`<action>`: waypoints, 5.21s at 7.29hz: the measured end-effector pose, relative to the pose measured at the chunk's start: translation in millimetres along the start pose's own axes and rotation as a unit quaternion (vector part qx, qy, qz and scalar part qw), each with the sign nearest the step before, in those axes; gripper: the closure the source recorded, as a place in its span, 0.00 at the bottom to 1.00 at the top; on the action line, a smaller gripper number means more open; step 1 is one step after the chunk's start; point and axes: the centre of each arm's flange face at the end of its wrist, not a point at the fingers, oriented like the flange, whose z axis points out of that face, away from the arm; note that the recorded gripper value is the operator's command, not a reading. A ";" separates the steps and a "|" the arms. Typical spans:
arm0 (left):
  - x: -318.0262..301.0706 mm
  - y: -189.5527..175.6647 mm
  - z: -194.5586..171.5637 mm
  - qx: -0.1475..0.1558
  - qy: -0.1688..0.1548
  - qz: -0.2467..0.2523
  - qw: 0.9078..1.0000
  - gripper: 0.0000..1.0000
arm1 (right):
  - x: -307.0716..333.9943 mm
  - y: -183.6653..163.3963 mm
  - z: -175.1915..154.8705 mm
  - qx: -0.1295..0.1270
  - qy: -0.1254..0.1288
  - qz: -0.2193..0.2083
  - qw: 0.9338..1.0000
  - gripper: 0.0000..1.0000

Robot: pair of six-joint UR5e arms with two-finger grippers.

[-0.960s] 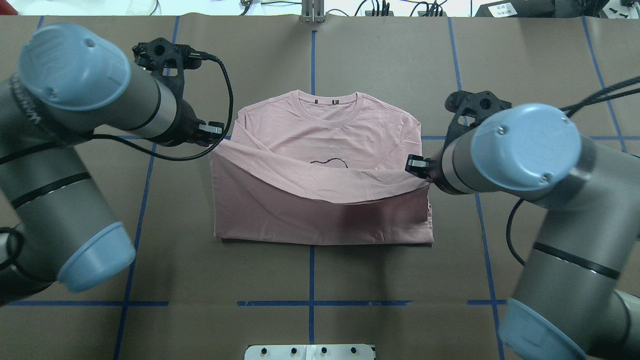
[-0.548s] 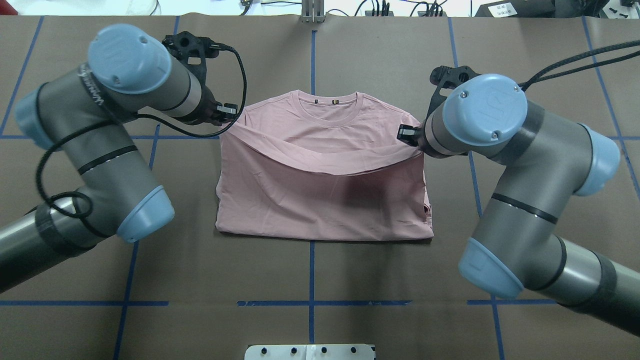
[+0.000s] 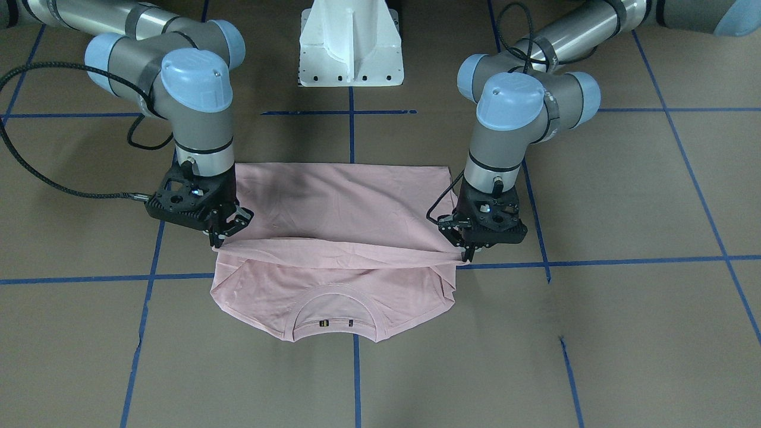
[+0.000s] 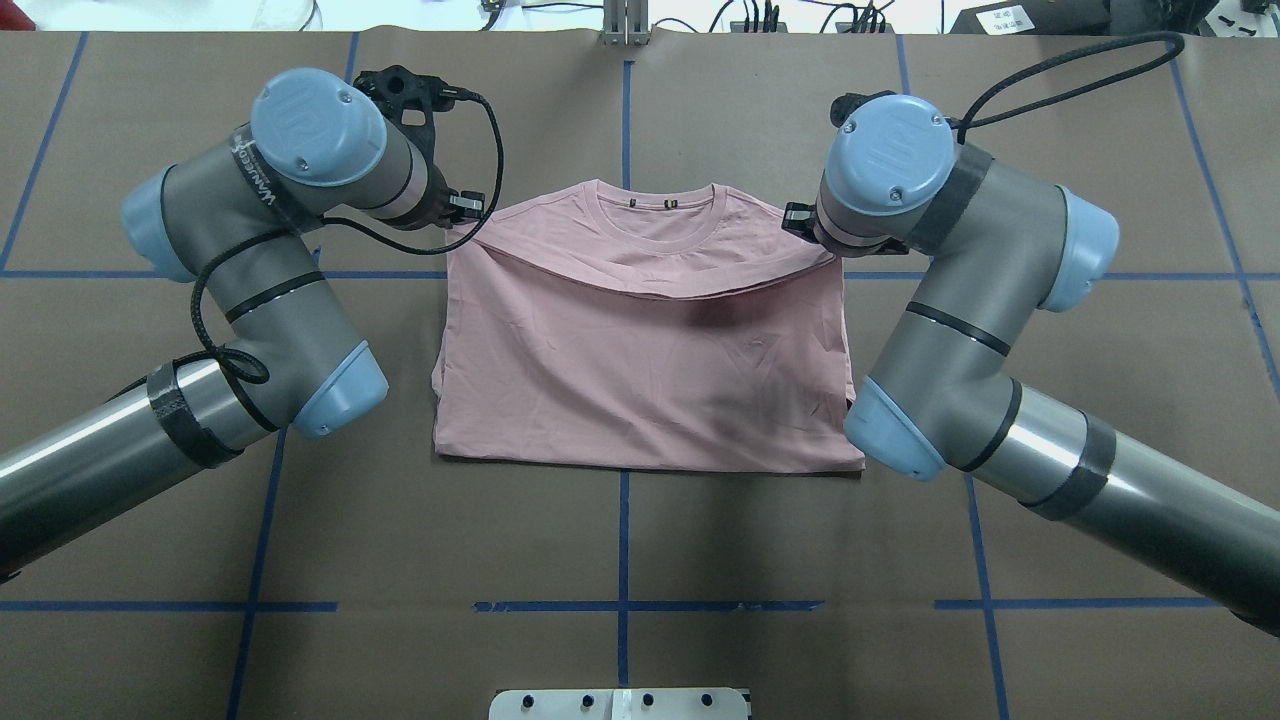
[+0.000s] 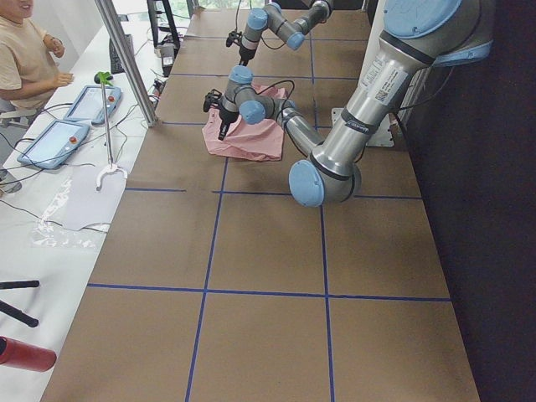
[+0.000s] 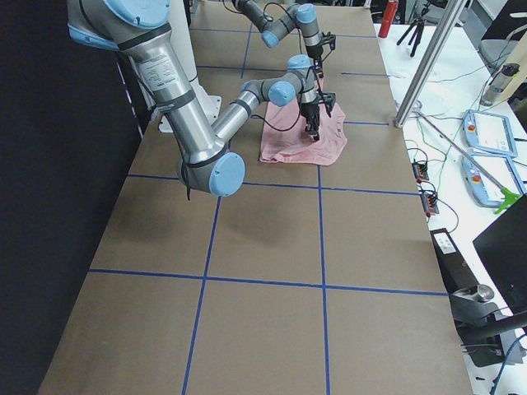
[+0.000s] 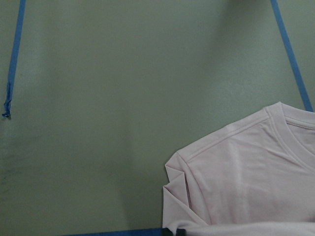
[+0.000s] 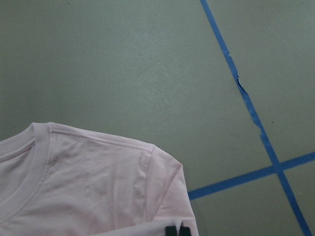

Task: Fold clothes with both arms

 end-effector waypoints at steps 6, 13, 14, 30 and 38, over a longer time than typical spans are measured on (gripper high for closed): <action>-5.2 -24.9 49.5 0.002 -0.021 0.003 1.000 1.00 | 4.2 -21.4 46.4 0.010 -0.001 -0.002 1.000 1.00; -4.6 -26.4 50.3 0.015 -0.002 0.025 1.000 0.00 | 3.2 -44.5 63.1 0.011 0.019 -0.058 0.998 0.00; -7.4 -20.5 38.8 0.017 0.014 0.036 0.999 0.00 | 5.8 -54.2 55.3 0.001 0.009 -0.089 0.996 0.00; -13.7 213.0 15.8 -0.063 0.069 0.008 0.996 1.00 | 83.8 -62.0 -10.3 -0.047 -0.069 -0.163 0.983 0.00; -136.6 -7.5 84.6 0.040 -0.034 0.109 0.993 1.00 | 81.2 -59.7 -3.6 -0.050 -0.065 -0.163 0.983 0.00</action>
